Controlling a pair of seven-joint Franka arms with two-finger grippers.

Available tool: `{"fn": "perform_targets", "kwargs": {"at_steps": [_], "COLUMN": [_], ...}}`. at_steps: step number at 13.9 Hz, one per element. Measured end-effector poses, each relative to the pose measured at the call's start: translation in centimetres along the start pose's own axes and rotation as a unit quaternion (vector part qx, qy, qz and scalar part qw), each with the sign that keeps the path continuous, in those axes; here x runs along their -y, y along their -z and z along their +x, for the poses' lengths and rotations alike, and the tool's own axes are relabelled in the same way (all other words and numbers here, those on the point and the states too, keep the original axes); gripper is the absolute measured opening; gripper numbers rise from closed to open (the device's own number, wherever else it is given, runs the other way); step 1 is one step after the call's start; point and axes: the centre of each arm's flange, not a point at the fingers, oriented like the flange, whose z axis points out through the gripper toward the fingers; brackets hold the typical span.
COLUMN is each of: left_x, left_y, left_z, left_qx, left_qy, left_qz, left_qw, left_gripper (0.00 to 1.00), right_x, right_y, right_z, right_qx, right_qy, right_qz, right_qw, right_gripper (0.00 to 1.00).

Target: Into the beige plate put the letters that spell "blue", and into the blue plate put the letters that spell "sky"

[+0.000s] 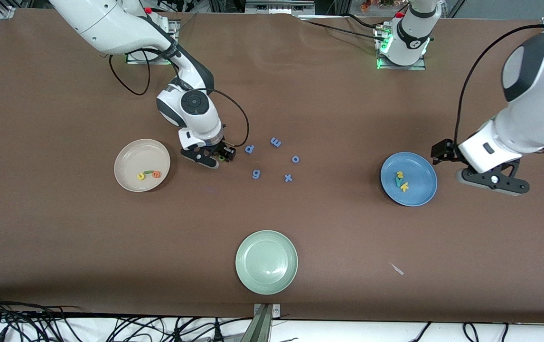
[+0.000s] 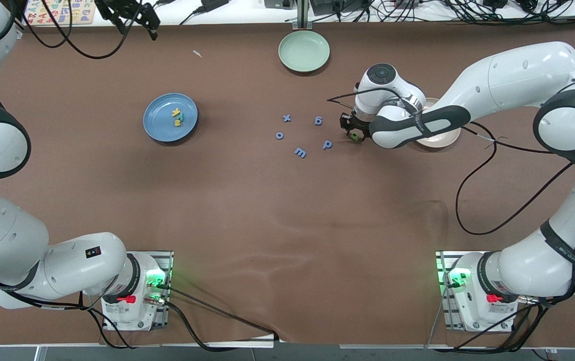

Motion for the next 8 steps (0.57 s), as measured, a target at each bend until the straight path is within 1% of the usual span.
{"fn": "perform_targets", "kwargs": {"at_steps": [1,2,3,4,5,6,8], "left_x": [-0.3,-0.9,-1.4,-1.7,-2.0,-1.9,-0.8], "left_y": [0.4,1.0,1.5,1.9,2.1,2.1,1.6], "left_z": [-0.5,-0.8,-1.2,-1.5,-2.0,-2.4,-3.5], "left_qx": [0.008,0.012,0.014,0.016,0.014,0.007,-0.015], "left_qy": [-0.003,-0.004,-0.002,0.003,0.011,0.019,0.031], "left_qz": [0.004,0.014,0.028,0.031,0.016,0.003,0.001], "left_qw": [1.000,1.000,1.000,0.999,1.000,1.000,0.999], "left_gripper": [1.00,1.00,1.00,1.00,1.00,1.00,1.00], "right_x": [0.0,0.0,0.0,0.0,0.0,0.0,0.0], "right_y": [-0.1,-0.2,-0.3,-0.3,-0.3,-0.3,-0.3], "right_z": [0.0,-0.1,-0.1,-0.1,-0.1,-0.1,-0.1], "right_qx": [0.001,0.002,0.002,0.002,0.002,0.002,0.001], "right_qy": [0.000,0.000,0.000,0.000,0.000,0.000,0.001], "right_qz": [0.000,-0.001,-0.001,-0.001,-0.001,-0.001,0.000], "right_qw": [1.000,1.000,1.000,1.000,1.000,1.000,1.000], "right_gripper": [0.54,0.46,0.40,0.40,0.37,0.36,0.36]}}
